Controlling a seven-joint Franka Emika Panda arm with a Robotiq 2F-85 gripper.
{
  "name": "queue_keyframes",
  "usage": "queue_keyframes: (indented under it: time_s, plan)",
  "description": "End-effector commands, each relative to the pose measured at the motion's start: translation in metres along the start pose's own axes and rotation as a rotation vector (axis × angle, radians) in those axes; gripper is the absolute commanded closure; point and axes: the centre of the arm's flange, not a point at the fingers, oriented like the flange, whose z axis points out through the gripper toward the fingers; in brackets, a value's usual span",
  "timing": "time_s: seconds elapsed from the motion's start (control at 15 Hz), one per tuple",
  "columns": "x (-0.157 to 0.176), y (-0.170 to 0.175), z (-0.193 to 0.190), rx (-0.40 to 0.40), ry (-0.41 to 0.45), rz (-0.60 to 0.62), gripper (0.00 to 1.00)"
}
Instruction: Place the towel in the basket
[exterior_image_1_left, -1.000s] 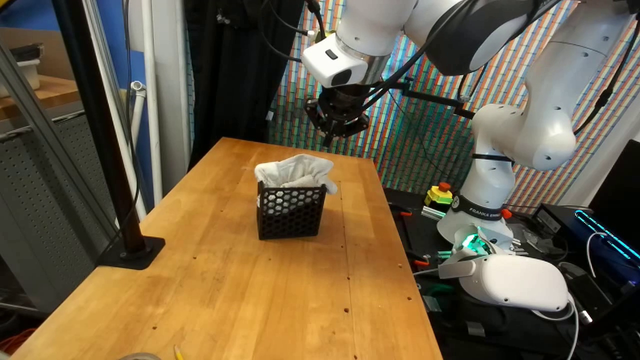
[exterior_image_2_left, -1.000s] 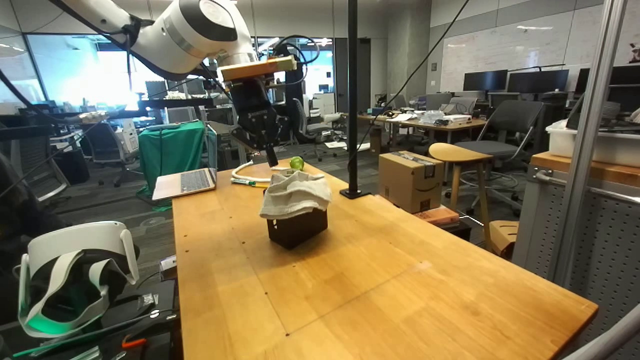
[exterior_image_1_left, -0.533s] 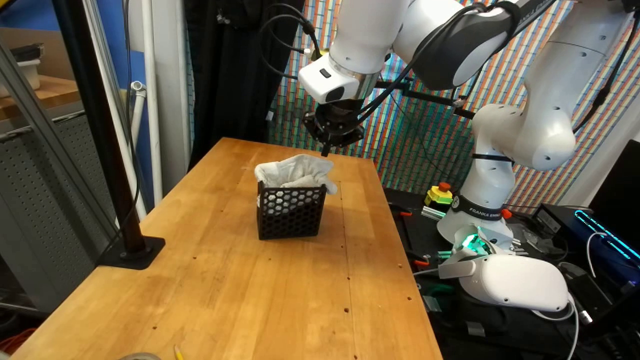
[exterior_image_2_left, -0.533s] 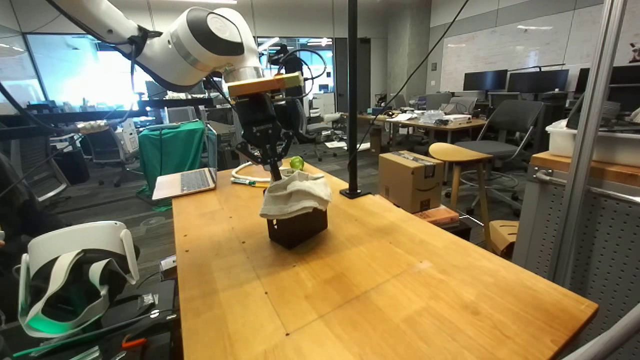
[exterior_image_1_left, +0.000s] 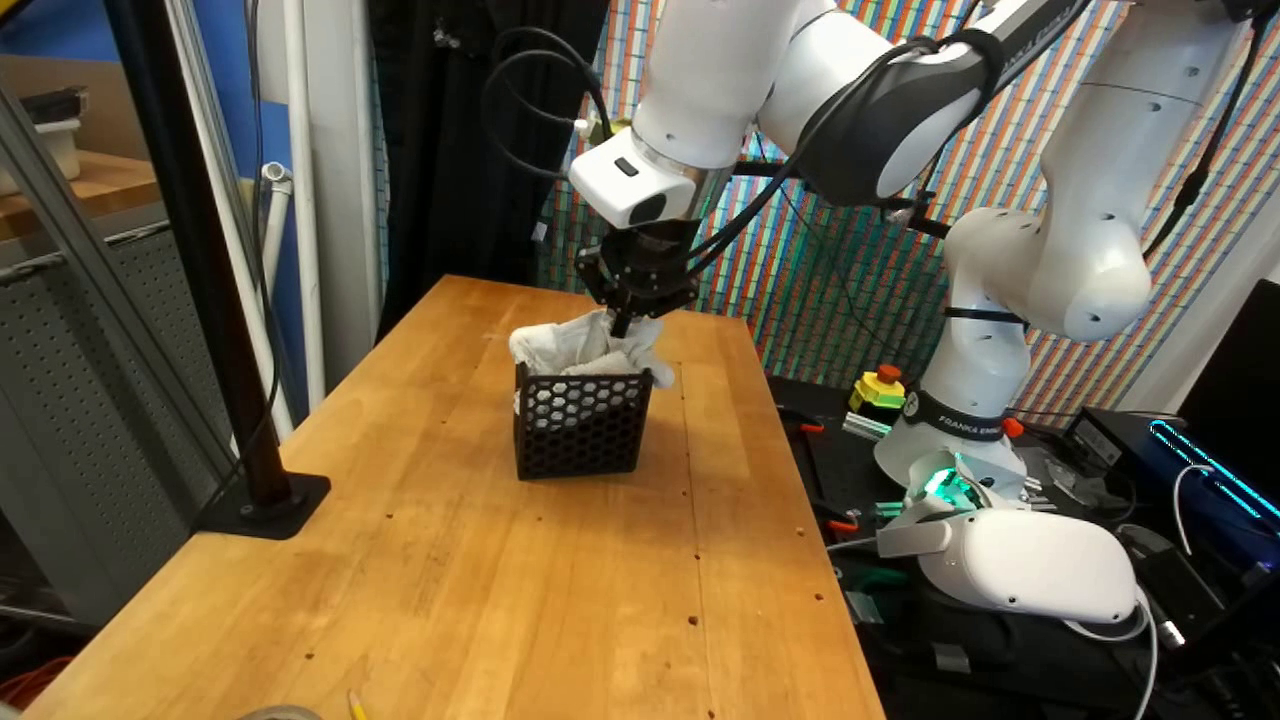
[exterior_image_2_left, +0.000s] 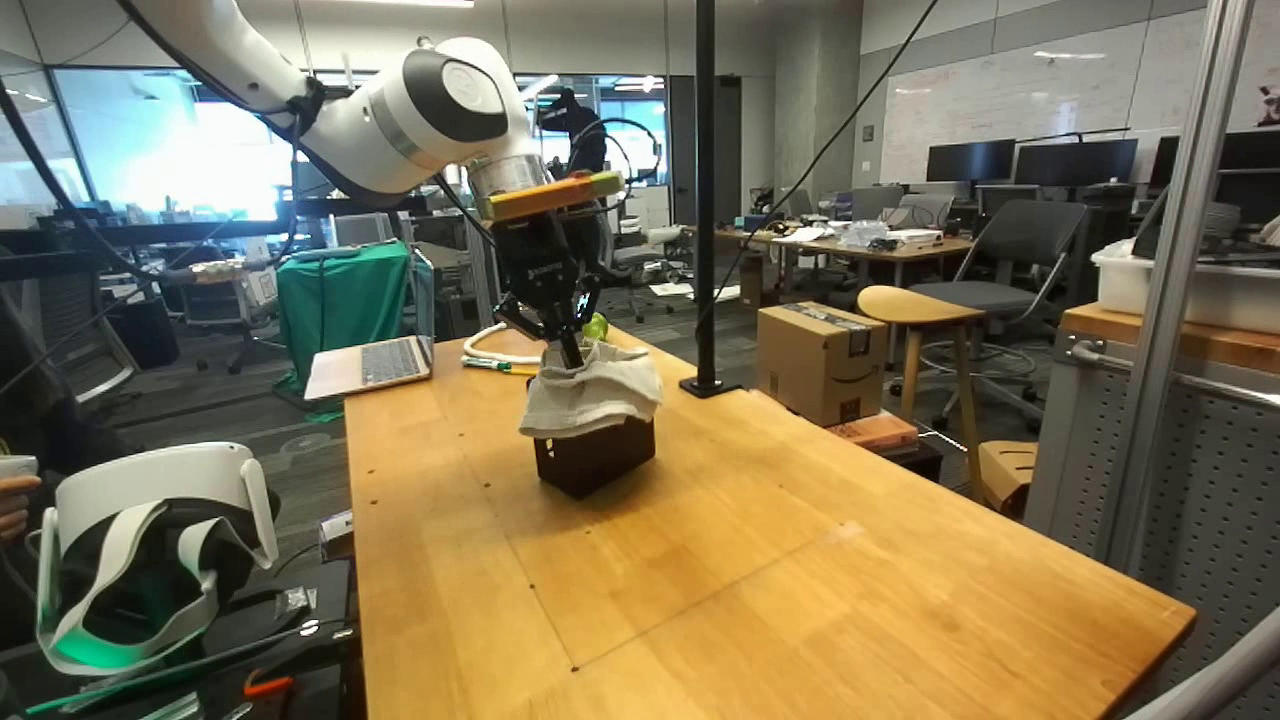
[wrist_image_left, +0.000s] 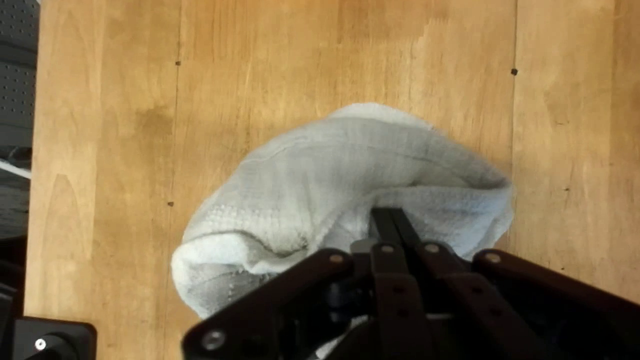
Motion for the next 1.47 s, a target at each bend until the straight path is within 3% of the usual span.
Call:
queue_keyframes:
  time_s: [0.0,0.67,1.4]
  plan:
    - [0.003,0.015,0.002,-0.018,0.027,-0.030,0.95]
    - [-0.022,-0.007,-0.045,0.044,-0.114,0.019,0.95]
    - [-0.028,0.003,0.008,0.124,-0.088,-0.035,0.95]
